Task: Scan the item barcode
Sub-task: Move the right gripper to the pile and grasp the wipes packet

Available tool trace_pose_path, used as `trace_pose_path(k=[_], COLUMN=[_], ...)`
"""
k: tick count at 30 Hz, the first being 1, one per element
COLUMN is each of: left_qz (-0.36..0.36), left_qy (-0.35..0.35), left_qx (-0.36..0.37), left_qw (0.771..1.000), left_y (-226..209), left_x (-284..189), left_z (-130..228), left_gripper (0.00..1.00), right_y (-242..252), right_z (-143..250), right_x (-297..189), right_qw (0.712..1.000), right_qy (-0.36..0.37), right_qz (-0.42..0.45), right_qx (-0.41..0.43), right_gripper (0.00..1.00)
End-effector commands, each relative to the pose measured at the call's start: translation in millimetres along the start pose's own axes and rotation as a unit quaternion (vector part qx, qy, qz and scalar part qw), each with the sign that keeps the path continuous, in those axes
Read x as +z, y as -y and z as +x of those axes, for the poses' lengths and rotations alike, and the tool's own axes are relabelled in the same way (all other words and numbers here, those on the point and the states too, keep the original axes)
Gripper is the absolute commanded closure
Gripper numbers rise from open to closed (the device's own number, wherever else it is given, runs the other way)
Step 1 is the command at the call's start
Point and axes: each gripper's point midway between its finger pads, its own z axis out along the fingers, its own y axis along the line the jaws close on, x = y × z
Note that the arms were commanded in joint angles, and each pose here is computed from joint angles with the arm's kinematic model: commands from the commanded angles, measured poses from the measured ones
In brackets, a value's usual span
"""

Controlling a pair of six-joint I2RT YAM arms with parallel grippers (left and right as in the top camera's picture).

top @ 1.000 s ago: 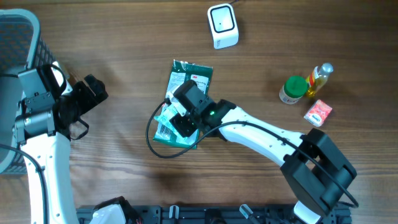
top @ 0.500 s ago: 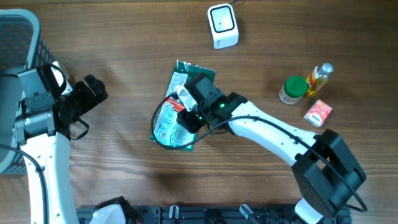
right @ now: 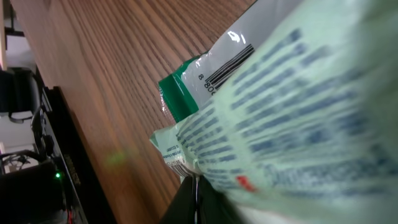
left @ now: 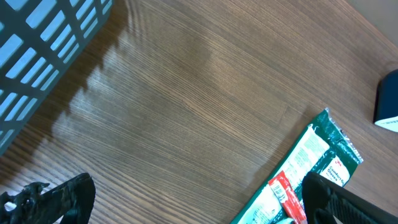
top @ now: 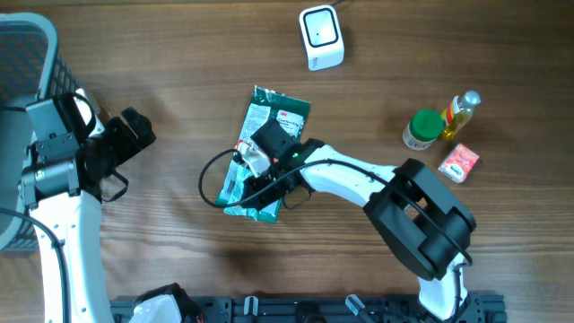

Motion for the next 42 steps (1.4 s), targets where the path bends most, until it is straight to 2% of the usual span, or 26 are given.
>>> trace_pose_path(k=[1,2,4,5,7,13,16,17,19,24,28,31,42], left_qz=[0.007,0.007,0.007,0.007,0.007,0.007,0.007,0.007,0.007,0.007,0.007,0.007,0.007], left_qy=[0.000,0.000,0.000,0.000,0.000,0.000,0.000,0.000,0.000,0.000,0.000,0.000,0.000], left_qx=[0.012,0.012,0.012,0.012,0.012,0.012,0.012,0.012,0.012,0.012,0.012,0.012,0.012], left_qw=[1.000,1.000,1.000,1.000,1.000,1.000,1.000,1.000,1.000,1.000,1.000,1.000,1.000], left_y=[3.0,3.0,3.0,3.0,3.0,3.0,3.0,3.0,3.0,3.0,3.0,3.0,3.0], left_x=[-0.3,-0.3,-0.3,-0.3,-0.3,-0.3,-0.3,-0.3,-0.3,-0.3,-0.3,-0.3,-0.3], left_z=[0.1,0.0,0.1,0.1,0.1,0.1,0.1,0.1,0.1,0.1,0.1,0.1,0.1], left_gripper=[0.00,0.00,0.00,0.00,0.00,0.00,0.00,0.00,0.00,0.00,0.00,0.00,0.00], right_y=[-34.7,-47.0,-41.0,-25.7,1.7,45.5,49.9,51.3,54.8,57.4,60.0,62.4,62.0], right_z=[-46.0,-55.6,-72.1,-78.6,-82.1,-55.3,-37.8,-34.8,-31.9,-20.0,-6.4,-0.9,1.5], right_x=[-51.6,-68.3,-94.1,-99.6,-101.6,-52.5,-28.3,-27.7,-28.5,-28.3,-22.2,-20.3,-19.8], right_qw=[0.996,0.993,0.983,0.977,0.966,0.976,0.985,0.985,0.984,0.984,0.985,0.985,0.985], right_qy=[0.082,0.107,0.157,0.174,0.183,0.103,0.058,0.052,0.045,0.024,0.000,-0.007,-0.009], right_qz=[0.002,-0.001,0.054,0.101,0.171,0.188,0.156,0.158,0.167,0.171,0.172,0.173,0.171], right_qx=[-0.039,-0.058,-0.075,-0.069,-0.070,-0.040,-0.042,-0.039,-0.048,-0.031,-0.021,-0.017,-0.003], right_gripper=[0.80,0.67,0.44,0.41,0.42,0.44,0.45,0.47,0.56,0.39,0.38,0.45,0.45])
